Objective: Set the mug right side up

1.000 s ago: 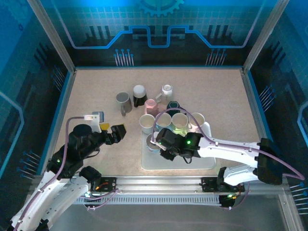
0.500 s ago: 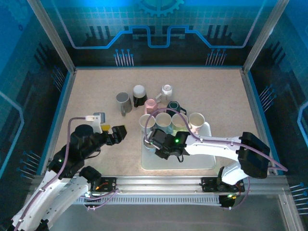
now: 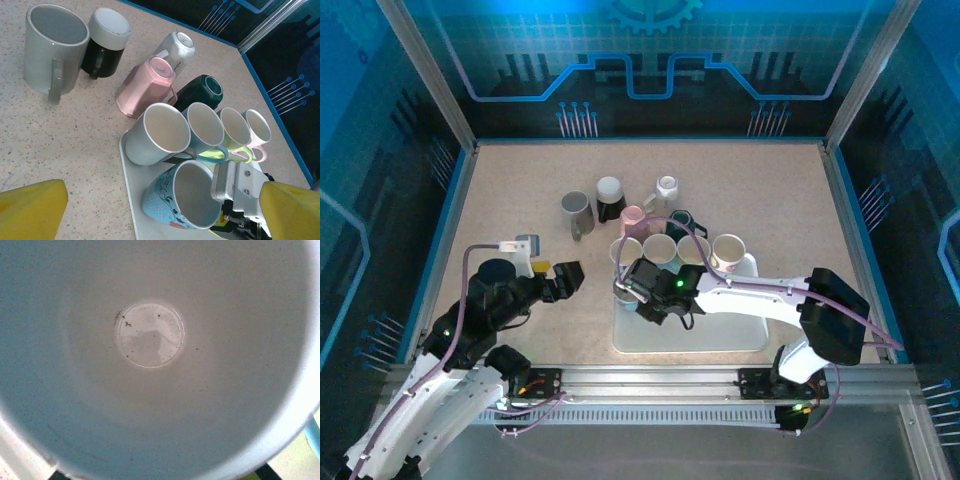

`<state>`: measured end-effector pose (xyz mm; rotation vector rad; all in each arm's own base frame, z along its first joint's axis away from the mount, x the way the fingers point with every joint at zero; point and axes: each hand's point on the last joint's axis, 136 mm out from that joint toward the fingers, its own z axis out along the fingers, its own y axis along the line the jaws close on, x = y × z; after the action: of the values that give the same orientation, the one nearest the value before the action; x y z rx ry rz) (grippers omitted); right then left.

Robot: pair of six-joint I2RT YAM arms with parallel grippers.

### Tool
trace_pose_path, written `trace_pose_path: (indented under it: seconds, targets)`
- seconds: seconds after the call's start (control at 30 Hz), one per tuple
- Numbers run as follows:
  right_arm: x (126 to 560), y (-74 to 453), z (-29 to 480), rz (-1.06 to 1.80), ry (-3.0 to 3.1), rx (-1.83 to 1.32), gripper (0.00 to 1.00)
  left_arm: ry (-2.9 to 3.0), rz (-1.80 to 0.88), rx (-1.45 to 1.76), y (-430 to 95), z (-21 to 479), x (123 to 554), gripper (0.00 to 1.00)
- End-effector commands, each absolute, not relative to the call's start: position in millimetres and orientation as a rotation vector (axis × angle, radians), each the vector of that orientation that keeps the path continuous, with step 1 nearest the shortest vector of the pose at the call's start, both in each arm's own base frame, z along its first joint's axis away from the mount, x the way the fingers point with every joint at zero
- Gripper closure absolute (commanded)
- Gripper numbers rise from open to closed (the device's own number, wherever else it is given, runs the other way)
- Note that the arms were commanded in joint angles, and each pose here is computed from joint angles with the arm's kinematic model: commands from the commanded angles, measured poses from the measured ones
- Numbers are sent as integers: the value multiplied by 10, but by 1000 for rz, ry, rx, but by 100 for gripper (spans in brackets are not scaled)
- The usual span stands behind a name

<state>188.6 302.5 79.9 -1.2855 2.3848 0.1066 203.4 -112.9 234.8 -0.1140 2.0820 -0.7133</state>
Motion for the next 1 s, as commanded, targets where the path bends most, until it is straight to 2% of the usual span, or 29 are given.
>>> trace_pose_path:
  seconds: [0.0,0.4,0.8,0.97]
  targets:
    - [1982,3128,916,156,2368,-1245,100,2080,-729,-114,-1155,2341,2052,1]
    - [1958,3135,874,166,2376,-1263,84,2130,-713,-128,-1175,2293,2091,1]
    - [1964,3126,947,179,2359,-1264,56,2129,-709,-139,-1161,2344,2095,1]
    - [1905,3069,1190,235,2326,-1250,39,2136,-661,-135,-1106,2383,2097,1]
